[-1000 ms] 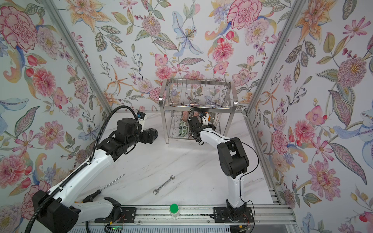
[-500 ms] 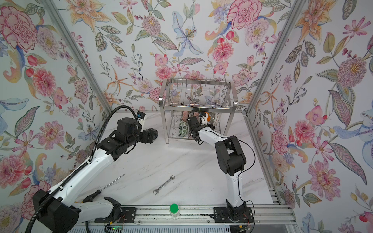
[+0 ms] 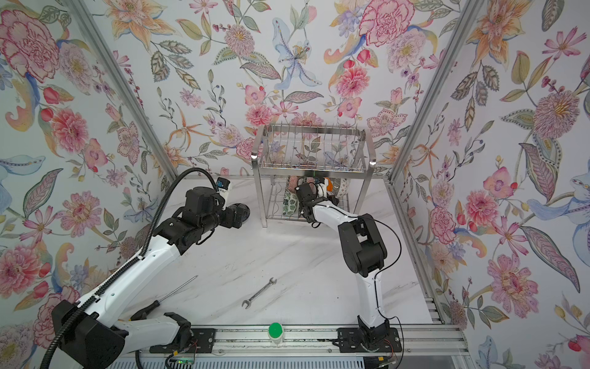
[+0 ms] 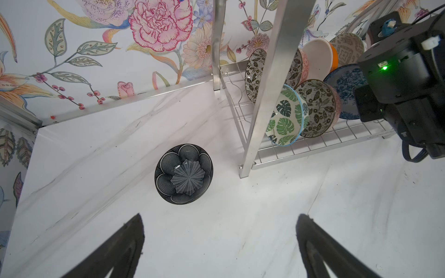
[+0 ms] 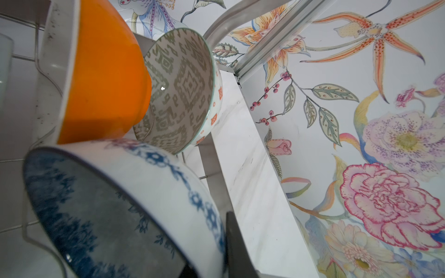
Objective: Load bowls into a dish rack
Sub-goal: Place the bowl in the dish rack.
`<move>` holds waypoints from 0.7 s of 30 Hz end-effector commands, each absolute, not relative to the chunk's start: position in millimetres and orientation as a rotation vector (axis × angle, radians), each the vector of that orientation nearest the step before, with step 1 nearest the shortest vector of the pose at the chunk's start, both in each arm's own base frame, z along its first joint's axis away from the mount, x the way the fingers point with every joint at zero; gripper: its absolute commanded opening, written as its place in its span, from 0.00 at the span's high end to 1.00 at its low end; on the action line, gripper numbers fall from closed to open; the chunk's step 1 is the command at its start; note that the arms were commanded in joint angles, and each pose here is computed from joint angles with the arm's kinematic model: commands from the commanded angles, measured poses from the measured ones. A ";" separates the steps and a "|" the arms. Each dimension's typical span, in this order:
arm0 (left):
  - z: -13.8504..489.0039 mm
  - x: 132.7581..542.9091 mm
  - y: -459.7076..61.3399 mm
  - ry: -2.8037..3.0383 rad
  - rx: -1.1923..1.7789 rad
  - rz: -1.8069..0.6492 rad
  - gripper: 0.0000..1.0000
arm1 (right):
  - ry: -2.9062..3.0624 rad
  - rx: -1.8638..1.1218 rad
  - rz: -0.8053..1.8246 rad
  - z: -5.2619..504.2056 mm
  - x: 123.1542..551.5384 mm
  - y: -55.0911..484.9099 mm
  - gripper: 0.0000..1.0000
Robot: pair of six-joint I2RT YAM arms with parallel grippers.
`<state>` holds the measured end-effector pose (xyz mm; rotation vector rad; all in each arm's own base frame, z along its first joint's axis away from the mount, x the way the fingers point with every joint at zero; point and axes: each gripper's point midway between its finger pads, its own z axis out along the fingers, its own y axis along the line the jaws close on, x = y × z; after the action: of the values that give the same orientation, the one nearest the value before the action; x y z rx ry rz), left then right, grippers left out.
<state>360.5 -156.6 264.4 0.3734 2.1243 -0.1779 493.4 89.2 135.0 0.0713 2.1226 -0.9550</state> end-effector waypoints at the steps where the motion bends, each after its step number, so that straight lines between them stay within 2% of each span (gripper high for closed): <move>1: 269.7 365.1 -153.3 2.119 0.384 -0.157 0.01 | 2.115 0.086 -1.000 126.7 495.7 85.5 1.00; 21: 267.9 364.7 -153.4 2.123 0.388 -0.161 0.01 | 2.100 0.068 -1.081 121.8 489.7 82.7 1.00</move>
<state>361.9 -155.7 261.1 0.3831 2.1328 -0.1674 491.5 90.9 135.2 0.0772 2.0950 -0.9957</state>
